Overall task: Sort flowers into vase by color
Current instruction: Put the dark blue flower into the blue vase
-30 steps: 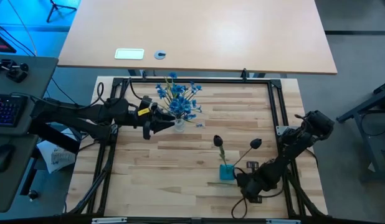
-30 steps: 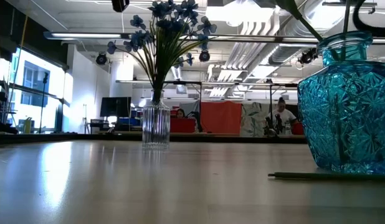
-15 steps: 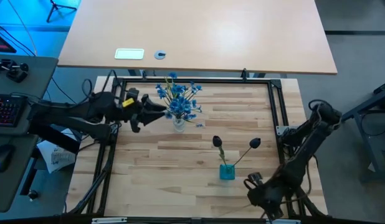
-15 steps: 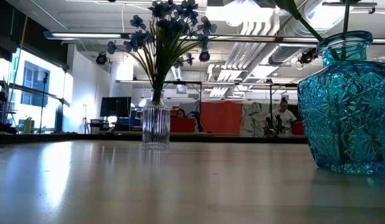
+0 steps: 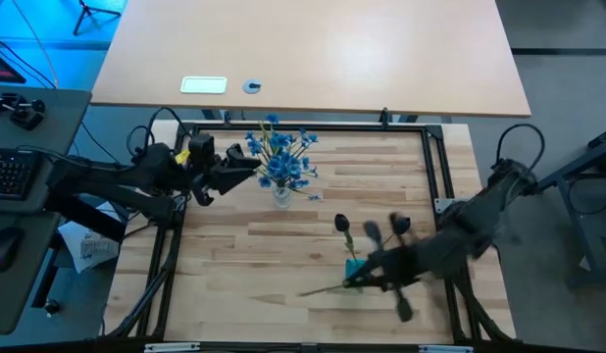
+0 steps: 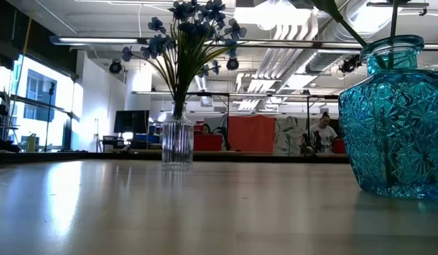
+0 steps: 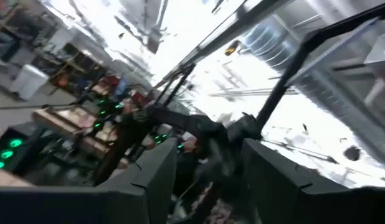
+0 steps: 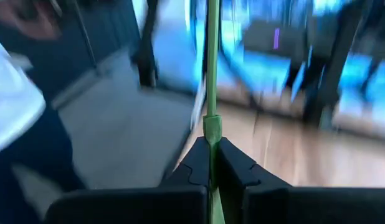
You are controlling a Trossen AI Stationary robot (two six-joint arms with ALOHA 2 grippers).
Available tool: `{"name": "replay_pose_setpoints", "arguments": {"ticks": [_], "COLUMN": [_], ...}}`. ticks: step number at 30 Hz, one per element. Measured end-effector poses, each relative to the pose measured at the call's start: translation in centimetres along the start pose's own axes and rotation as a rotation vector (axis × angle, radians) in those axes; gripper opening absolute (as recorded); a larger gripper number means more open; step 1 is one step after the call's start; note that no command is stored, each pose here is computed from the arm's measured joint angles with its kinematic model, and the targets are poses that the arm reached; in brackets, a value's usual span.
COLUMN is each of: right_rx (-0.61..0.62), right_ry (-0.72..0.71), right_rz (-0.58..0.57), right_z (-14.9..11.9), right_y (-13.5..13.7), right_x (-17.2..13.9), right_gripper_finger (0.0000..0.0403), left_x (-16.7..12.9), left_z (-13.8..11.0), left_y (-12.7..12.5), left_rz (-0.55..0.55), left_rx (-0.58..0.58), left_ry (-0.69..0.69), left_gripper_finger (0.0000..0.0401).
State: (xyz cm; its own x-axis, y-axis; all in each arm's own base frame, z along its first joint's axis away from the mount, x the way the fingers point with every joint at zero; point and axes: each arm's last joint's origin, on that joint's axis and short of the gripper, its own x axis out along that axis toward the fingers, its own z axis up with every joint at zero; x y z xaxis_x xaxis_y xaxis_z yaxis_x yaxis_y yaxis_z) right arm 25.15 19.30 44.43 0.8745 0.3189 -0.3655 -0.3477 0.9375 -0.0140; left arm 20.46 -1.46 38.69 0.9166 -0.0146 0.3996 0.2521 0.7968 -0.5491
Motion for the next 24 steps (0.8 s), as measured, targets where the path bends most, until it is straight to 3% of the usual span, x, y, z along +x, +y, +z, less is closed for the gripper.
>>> {"name": "replay_pose_setpoints", "arguments": {"ticks": [4,8,12,15,18,24], "right_rx": [-0.188,-0.443,-0.673,-0.800,-0.913,-1.078], "right_ry": [-0.204,-0.252,-0.111,0.032,0.165,0.360], "right_rz": [-0.024,-0.279,-0.614,-0.767,-0.813,-0.765], "right_z": [5.0,7.6,8.3,8.3,7.8,6.4], "right_y": [-1.5,-3.5,-5.8,-7.4,-8.4,-9.1], "right_x": [-3.8,-6.7,-7.7,-7.4,-6.3,-2.7], "right_gripper_finger": [0.0000,0.0000,0.0000,0.0000,0.0000,0.0000], "left_x": [0.6,1.4,2.5,3.4,4.5,6.4], "left_z": [0.4,1.6,1.9,1.0,-0.6,-2.8], "left_y": [-0.7,-1.9,-2.4,-2.9,-3.2,-3.6], "left_rz": [-0.025,-0.068,-0.090,-0.121,-0.111,-0.106], "left_rx": [-0.016,-0.157,-0.417,-0.556,-0.662,-0.790], "left_ry": [-0.009,-0.041,-0.028,0.040,0.098,0.128], "left_gripper_finger": [0.0172,0.0172,0.0172,0.0172,0.0172,0.0172]}}
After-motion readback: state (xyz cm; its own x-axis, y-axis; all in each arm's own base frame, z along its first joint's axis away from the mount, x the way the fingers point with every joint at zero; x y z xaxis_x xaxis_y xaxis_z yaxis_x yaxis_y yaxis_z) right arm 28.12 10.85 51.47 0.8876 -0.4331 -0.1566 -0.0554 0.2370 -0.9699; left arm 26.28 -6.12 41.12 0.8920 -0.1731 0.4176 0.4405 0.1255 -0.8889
